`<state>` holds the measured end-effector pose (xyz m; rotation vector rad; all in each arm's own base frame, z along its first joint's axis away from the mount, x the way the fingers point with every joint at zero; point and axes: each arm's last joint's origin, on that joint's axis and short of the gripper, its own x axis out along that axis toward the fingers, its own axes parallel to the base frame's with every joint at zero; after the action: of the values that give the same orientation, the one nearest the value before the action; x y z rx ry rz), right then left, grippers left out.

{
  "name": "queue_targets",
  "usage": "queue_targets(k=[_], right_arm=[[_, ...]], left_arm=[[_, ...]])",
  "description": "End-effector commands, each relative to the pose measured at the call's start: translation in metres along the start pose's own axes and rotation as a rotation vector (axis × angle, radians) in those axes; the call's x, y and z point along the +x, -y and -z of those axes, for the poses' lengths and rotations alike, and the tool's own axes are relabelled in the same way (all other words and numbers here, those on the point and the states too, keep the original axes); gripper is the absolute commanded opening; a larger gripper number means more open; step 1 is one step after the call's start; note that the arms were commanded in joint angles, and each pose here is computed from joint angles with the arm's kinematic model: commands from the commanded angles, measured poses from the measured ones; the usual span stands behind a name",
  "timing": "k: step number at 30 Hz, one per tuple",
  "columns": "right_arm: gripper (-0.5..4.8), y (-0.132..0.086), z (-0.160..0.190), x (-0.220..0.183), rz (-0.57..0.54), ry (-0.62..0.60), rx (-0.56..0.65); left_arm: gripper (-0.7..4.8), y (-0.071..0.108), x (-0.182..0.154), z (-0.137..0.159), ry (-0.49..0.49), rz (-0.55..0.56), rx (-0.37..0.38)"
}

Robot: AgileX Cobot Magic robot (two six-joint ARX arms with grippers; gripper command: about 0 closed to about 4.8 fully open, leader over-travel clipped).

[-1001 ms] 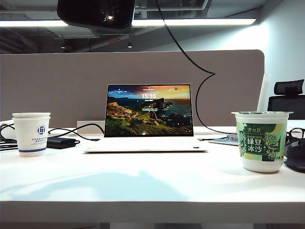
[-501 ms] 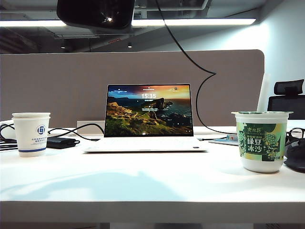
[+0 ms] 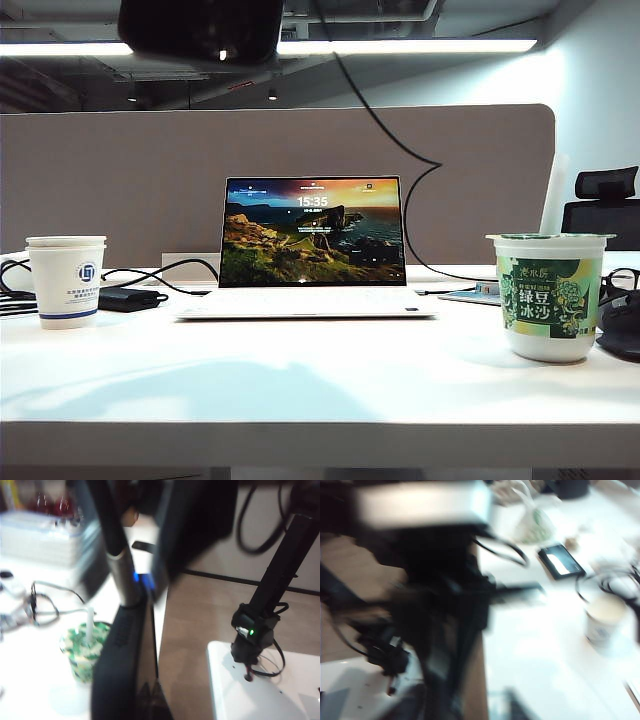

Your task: Pick up the black phone, pick up the charger plug, insert the charger plug into the phone's charging port, and finally place the connected phone back on the desk.

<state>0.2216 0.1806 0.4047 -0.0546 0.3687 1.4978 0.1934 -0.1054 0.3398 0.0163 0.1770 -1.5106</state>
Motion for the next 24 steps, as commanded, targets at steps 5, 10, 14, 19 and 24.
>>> queue_targets(k=[5,10,14,19,24], right_arm=[[2.97,-0.01,-0.01,-0.024,0.15,0.038,-0.041],[2.25,-0.018,-0.014,-0.044,0.291,0.05,-0.052],[-0.01,-0.022,-0.009,-0.053,0.509,-0.011,-0.017],[-0.01,-0.021,-0.005,-0.054,0.585,-0.053,0.016],[-0.01,-0.022,-0.005,-0.055,0.586,-0.049,0.035]], left_arm=[[-0.06,0.001,-0.001,-0.006,0.016,-0.033,0.059],[-0.06,-0.005,-0.002,-0.004,-0.024,-0.233,0.04],[-0.06,-0.019,0.003,0.002,-0.038,-0.344,-0.057],[-0.06,-0.057,0.023,0.033,-0.103,-0.383,-0.255],[-0.06,-0.098,0.045,0.073,-0.133,-0.39,-0.426]])
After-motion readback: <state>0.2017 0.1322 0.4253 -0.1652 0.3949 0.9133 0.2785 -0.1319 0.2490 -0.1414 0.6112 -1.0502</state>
